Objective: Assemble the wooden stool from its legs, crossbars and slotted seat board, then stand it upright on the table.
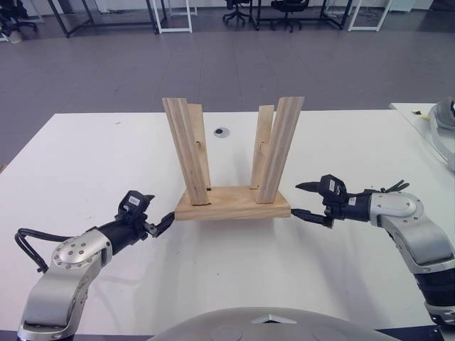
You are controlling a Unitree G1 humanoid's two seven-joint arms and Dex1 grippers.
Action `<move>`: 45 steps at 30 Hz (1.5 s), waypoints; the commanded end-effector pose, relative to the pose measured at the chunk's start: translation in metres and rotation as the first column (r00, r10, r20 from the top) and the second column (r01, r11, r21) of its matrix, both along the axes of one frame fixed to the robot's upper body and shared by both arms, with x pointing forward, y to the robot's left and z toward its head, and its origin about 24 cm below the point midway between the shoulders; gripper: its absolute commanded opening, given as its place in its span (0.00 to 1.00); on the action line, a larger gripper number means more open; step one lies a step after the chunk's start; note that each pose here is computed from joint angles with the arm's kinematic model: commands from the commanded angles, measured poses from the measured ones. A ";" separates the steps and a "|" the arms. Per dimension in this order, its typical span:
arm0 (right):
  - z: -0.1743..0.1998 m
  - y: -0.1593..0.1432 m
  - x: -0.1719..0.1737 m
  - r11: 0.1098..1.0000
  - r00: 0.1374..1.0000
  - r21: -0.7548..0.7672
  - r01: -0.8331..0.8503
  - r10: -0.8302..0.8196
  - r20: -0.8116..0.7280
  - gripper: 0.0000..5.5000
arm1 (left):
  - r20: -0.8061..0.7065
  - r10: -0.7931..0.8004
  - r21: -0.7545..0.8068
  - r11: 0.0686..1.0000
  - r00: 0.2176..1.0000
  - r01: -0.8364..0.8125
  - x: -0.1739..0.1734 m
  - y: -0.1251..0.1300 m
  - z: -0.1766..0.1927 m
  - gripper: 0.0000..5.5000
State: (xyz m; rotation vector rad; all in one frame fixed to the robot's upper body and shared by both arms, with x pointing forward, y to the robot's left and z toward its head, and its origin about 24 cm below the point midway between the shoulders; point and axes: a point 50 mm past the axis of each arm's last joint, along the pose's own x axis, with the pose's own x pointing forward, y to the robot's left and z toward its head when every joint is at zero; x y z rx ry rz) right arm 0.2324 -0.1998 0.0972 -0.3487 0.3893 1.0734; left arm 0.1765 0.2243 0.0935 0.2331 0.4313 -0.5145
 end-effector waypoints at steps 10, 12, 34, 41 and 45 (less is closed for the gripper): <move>0.039 0.015 -0.001 0.981 0.993 0.160 -0.110 0.100 0.070 0.68 | 0.064 -0.204 -0.081 0.975 0.977 0.209 -0.004 -0.025 0.028 0.74; 0.037 0.015 0.000 0.982 0.993 0.158 -0.102 0.092 0.069 0.68 | 0.071 -0.202 -0.081 0.975 0.977 0.208 -0.002 -0.024 0.029 0.74; 0.002 0.008 0.019 0.989 0.991 0.064 -0.130 0.130 -0.005 0.68 | 0.026 -0.280 0.005 0.960 0.960 0.280 0.019 0.005 0.009 0.74; -0.011 0.019 0.027 0.986 0.987 0.038 -0.160 0.160 -0.009 0.42 | 0.070 -0.359 -0.080 0.928 0.931 0.364 0.039 -0.014 0.004 0.51; -0.008 0.022 0.030 0.982 0.983 0.038 -0.184 0.183 0.012 0.30 | 0.082 -0.395 -0.093 0.911 0.915 0.401 0.040 -0.017 0.008 0.40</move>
